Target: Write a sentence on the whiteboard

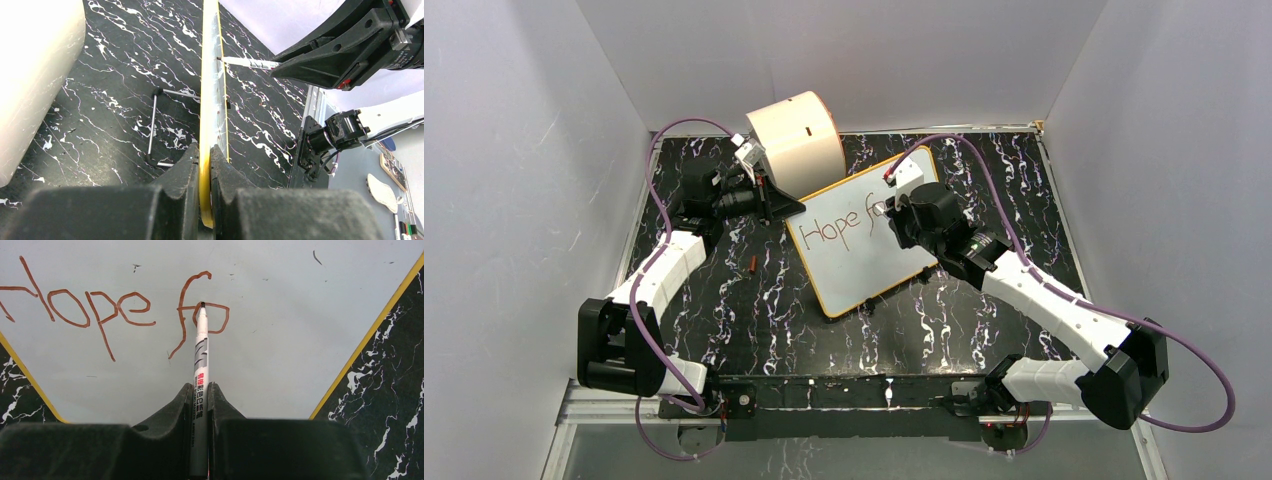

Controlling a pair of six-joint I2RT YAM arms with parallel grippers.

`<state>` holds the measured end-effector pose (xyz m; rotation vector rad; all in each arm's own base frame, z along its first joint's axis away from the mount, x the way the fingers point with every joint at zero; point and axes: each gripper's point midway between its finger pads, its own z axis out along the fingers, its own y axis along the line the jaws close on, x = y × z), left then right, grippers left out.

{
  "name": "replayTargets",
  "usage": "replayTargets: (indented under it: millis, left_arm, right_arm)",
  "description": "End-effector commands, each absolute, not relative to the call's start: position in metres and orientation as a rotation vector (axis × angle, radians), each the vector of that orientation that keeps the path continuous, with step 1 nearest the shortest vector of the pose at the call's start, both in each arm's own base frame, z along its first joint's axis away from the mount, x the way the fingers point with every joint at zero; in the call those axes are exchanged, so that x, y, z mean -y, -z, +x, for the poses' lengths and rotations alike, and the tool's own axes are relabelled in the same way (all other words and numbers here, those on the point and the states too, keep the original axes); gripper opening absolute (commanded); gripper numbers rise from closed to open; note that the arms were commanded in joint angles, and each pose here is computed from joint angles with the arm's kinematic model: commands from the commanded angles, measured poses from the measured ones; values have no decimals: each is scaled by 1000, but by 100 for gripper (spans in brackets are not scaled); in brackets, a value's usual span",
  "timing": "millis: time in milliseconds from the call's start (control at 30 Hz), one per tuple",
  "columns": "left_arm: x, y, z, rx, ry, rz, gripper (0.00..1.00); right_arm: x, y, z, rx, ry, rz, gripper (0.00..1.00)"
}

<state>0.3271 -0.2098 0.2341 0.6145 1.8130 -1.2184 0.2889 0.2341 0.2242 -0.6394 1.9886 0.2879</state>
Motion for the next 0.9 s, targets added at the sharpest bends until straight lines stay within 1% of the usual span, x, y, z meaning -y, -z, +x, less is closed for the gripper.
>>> replayTargets:
  millis: [0,333,867]
  left_arm:
    - [218,-211,319,-1873,1224,657,0]
    - [217,-211,320,-1878,1217,655,0]
    - [217,-211,320,-1880,1219,655,0]
  right_arm:
    - [-239,-247,290,-1932,-316,-652,0]
    - [-217,-259,297,-1916,-233,-580,0]
    - [-215,-275,307,-1863,-248,-531,0]
